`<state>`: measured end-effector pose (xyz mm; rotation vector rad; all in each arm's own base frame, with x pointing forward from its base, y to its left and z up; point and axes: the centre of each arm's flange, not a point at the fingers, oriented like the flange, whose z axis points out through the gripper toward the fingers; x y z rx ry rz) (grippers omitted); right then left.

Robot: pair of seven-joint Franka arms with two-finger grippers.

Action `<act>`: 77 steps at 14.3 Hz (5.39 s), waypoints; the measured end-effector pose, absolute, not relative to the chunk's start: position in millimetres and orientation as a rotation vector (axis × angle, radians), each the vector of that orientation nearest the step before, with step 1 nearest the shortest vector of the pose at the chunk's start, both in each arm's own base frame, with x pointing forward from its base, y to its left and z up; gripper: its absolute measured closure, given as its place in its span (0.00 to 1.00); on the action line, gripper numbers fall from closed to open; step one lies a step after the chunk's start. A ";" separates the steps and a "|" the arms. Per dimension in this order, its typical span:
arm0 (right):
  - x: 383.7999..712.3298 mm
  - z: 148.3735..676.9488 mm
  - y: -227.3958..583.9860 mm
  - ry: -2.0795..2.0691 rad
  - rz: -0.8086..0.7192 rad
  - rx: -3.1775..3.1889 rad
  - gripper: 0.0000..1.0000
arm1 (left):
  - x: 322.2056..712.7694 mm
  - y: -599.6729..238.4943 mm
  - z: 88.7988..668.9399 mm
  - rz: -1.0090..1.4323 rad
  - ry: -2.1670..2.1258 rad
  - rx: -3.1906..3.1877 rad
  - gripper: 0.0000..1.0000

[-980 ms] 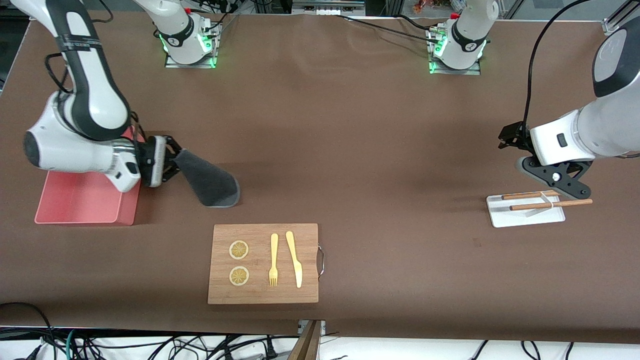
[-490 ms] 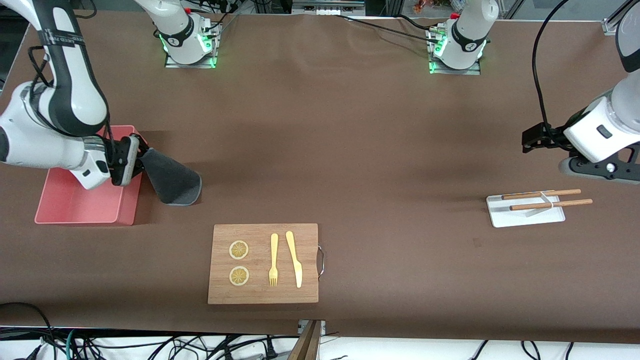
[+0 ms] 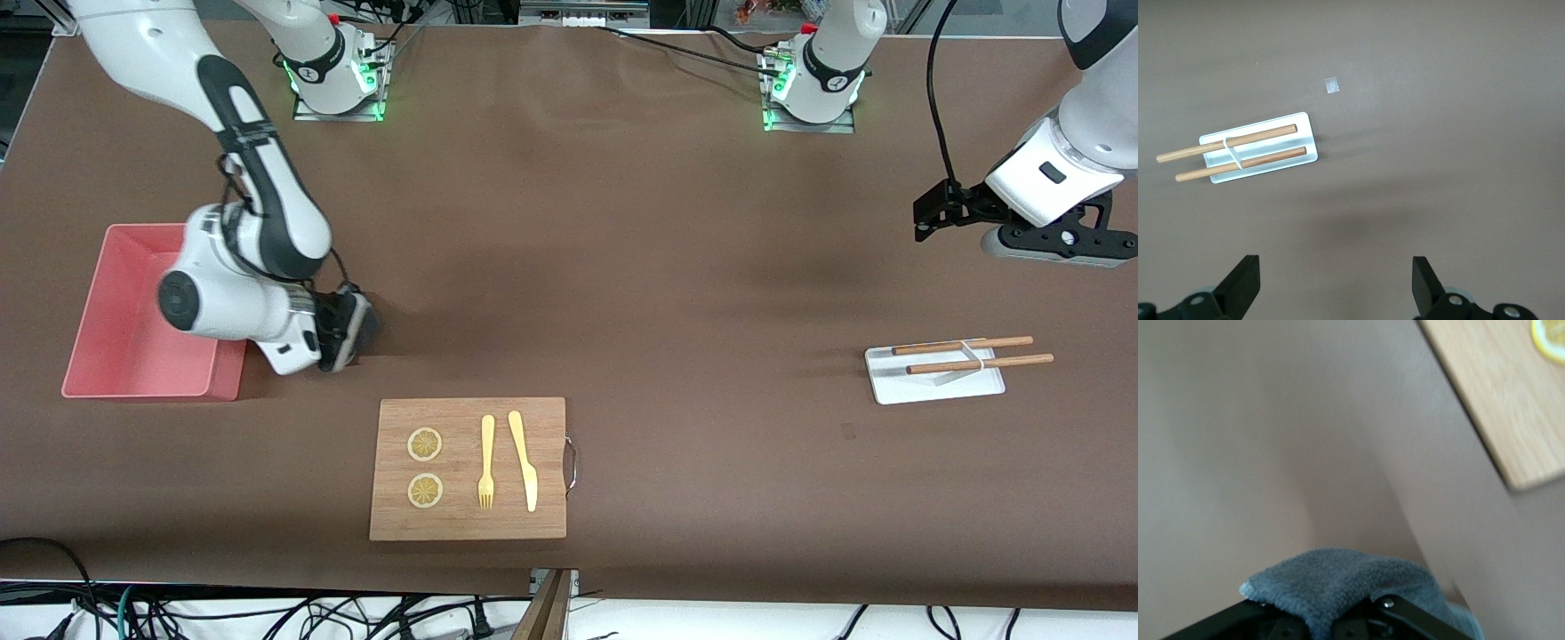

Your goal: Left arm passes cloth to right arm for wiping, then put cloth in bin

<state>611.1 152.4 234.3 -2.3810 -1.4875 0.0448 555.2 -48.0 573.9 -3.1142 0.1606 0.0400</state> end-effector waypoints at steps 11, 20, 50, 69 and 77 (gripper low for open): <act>587.5 202.5 415.2 -0.980 -0.061 -2.683 0.98 | 564.0 -46.1 563.9 0.007 0.150 -3.119 0.00; 634.4 175.9 323.8 -0.999 -0.051 -2.697 0.98 | 563.7 -45.0 563.3 0.013 0.147 -3.119 0.00; 589.1 182.5 369.7 -0.747 -0.063 -2.799 0.98 | 562.7 -44.4 561.7 0.030 0.146 -3.119 0.00; 627.2 485.7 127.1 -0.806 0.096 -2.838 0.98 | 561.5 -42.6 560.3 0.050 0.141 -3.118 0.00; 587.3 521.8 -40.5 -0.845 0.250 -2.958 0.98 | 561.2 -42.9 560.1 0.053 0.141 -3.118 0.00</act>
